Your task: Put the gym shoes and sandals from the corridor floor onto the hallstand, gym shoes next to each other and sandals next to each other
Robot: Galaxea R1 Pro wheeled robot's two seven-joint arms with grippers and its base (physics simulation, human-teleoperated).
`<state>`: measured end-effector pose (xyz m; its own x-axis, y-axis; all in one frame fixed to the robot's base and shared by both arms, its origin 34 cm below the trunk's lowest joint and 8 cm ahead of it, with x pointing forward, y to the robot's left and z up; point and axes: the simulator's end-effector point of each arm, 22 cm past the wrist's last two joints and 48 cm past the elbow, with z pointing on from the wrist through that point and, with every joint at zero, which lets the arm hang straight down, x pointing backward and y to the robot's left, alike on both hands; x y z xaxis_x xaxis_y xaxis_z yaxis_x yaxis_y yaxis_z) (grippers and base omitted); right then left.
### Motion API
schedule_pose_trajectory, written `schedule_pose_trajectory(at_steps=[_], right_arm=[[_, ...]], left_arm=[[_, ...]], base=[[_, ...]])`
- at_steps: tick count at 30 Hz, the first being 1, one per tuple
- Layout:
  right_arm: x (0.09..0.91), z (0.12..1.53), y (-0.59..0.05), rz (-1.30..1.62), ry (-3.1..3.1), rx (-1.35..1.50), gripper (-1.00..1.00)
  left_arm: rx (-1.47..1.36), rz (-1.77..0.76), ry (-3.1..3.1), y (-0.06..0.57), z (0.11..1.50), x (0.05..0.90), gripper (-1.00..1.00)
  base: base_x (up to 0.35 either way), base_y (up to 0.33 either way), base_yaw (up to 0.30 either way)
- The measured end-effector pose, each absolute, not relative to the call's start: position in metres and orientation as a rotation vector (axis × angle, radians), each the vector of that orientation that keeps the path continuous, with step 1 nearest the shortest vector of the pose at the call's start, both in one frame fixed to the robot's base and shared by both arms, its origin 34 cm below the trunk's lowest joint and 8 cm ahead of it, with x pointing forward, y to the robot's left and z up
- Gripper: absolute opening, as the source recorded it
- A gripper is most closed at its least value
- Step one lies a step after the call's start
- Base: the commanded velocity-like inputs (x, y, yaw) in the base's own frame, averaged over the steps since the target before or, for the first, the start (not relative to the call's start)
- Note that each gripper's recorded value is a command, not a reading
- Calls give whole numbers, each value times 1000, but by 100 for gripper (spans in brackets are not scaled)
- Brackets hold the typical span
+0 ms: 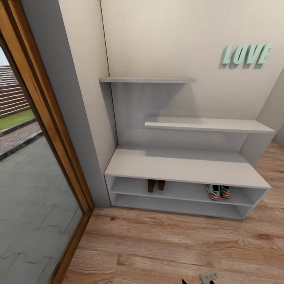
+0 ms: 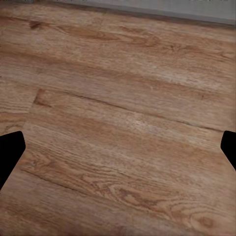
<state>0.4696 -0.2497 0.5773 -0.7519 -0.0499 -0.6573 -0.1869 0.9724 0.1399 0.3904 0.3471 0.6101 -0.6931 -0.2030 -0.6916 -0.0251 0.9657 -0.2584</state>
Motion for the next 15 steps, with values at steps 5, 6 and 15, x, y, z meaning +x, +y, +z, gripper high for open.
schedule_pose_trajectory(at_steps=[5,6,15], right_arm=[[469,579,-250,255,2415,-165,100],[470,579,-250,255,2415,-165,100],[469,579,-251,255,2415,-165,100]], left_arm=[[-159,-293,2324,347,612,390,100],[-159,-292,2324,347,612,390,100],[-158,-291,2322,348,612,391,100]], base=[[0,0,0],[0,0,0],[0,0,0]])
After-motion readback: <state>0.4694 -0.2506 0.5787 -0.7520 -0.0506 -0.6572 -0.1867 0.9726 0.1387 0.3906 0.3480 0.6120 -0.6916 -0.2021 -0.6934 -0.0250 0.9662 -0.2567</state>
